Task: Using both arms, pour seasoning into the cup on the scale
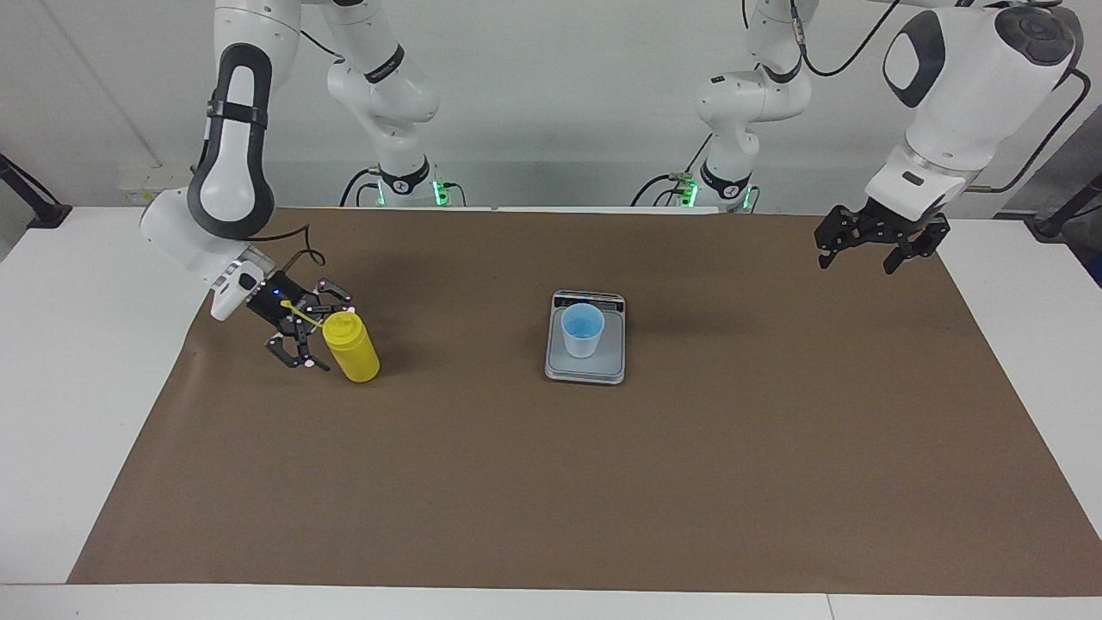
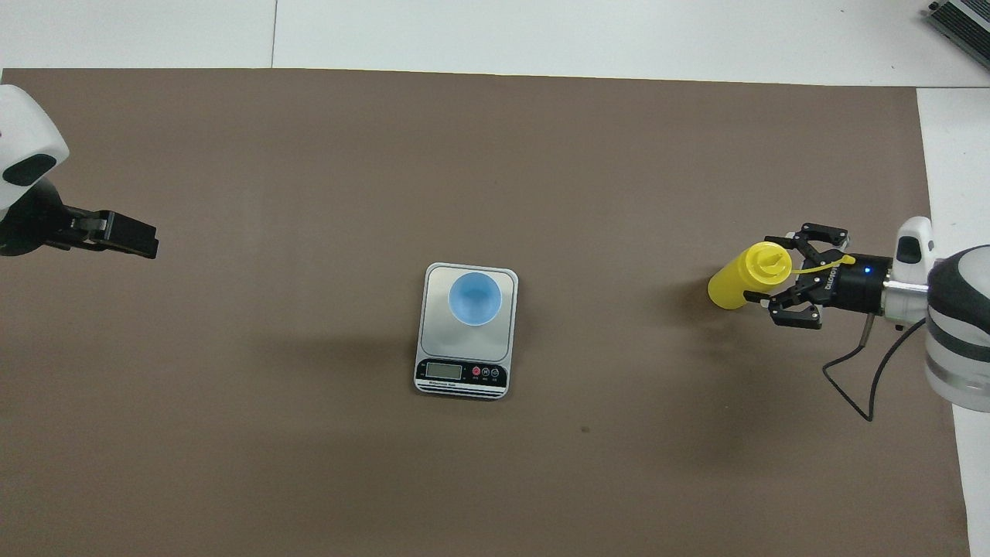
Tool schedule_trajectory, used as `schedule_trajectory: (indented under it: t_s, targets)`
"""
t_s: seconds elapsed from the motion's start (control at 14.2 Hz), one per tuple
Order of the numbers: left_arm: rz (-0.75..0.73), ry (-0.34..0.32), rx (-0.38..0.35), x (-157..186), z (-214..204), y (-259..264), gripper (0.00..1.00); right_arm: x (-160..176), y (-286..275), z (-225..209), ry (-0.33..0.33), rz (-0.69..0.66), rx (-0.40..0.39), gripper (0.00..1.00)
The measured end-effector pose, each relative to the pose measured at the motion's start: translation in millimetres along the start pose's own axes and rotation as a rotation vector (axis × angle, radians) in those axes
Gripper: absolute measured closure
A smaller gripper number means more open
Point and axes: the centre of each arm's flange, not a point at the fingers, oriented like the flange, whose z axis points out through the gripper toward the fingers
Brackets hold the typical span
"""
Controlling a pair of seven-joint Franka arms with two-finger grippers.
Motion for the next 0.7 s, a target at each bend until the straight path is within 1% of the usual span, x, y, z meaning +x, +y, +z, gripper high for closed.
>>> schedule_trajectory:
  t_s: [0.21,0.42,0.56,0.7]
  targets:
    - [0.000,0.000,0.000,0,0,0,0.00,-6,6,-32,-0.099,-0.063,-0.020,0.00]
    - [0.000,0.000,0.000,0,0,0,0.00,-19,11,-59,-0.161,-0.081,-0.044,0.00]
    - [0.000,0.000,0.000,0,0,0,0.00,-14,21,-80,-0.232,-0.130,-0.060,0.00]
    - [0.000,0.000,0.000,0,0,0,0.00,3,27,-100,-0.304,-0.127,-0.081,0.00]
